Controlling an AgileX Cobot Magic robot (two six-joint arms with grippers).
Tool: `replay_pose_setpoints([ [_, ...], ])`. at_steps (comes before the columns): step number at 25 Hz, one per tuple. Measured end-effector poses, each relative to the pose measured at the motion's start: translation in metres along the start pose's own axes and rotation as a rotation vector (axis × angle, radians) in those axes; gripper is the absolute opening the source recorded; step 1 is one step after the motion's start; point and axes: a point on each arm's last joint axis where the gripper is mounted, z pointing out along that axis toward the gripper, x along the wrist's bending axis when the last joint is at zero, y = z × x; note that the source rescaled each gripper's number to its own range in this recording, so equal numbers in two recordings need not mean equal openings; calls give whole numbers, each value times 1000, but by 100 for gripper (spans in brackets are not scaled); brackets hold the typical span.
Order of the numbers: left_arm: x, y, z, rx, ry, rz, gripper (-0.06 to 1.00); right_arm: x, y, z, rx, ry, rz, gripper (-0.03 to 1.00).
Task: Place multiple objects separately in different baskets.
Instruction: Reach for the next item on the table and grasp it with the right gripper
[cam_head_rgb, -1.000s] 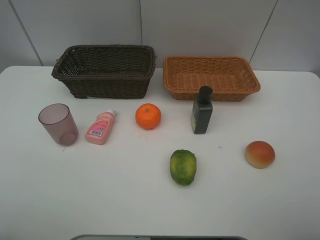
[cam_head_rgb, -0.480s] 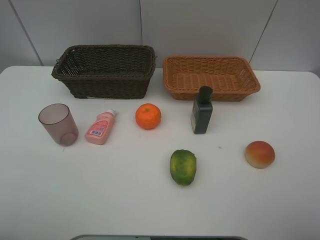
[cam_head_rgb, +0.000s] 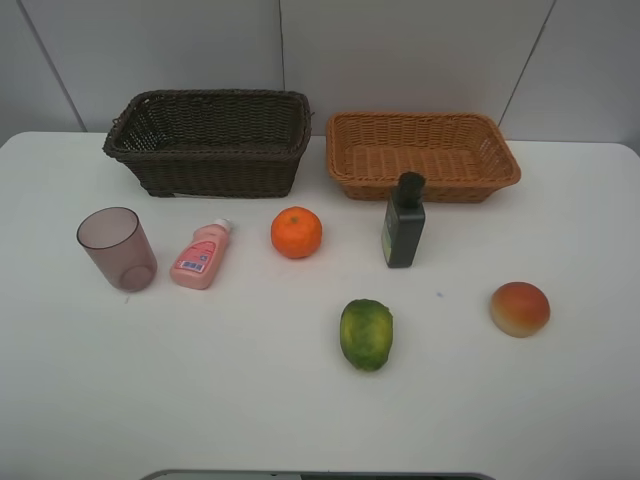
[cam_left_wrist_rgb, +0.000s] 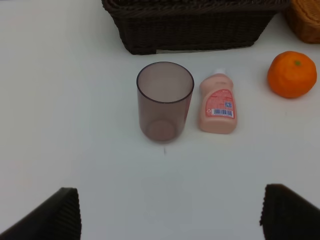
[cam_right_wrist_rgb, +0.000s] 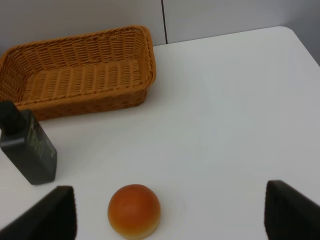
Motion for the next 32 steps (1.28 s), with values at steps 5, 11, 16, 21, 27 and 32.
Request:
replay_pose_setpoints([
  [5, 0, 0, 0, 0, 0, 0, 92, 0, 0, 0, 0, 0, 0, 72],
  [11, 0, 0, 0, 0, 0, 0, 92, 0, 0, 0, 0, 0, 0, 72],
  [16, 0, 0, 0, 0, 0, 0, 92, 0, 0, 0, 0, 0, 0, 72],
  [21, 0, 0, 0, 0, 0, 0, 92, 0, 2, 4, 26, -2, -1, 72],
  [27, 0, 0, 0, -1, 0, 0, 92, 4, 34, 29, 204, -13, -9, 72],
  [32, 0, 0, 0, -1, 0, 0, 92, 8, 69, 61, 355, -23, -16, 72],
])
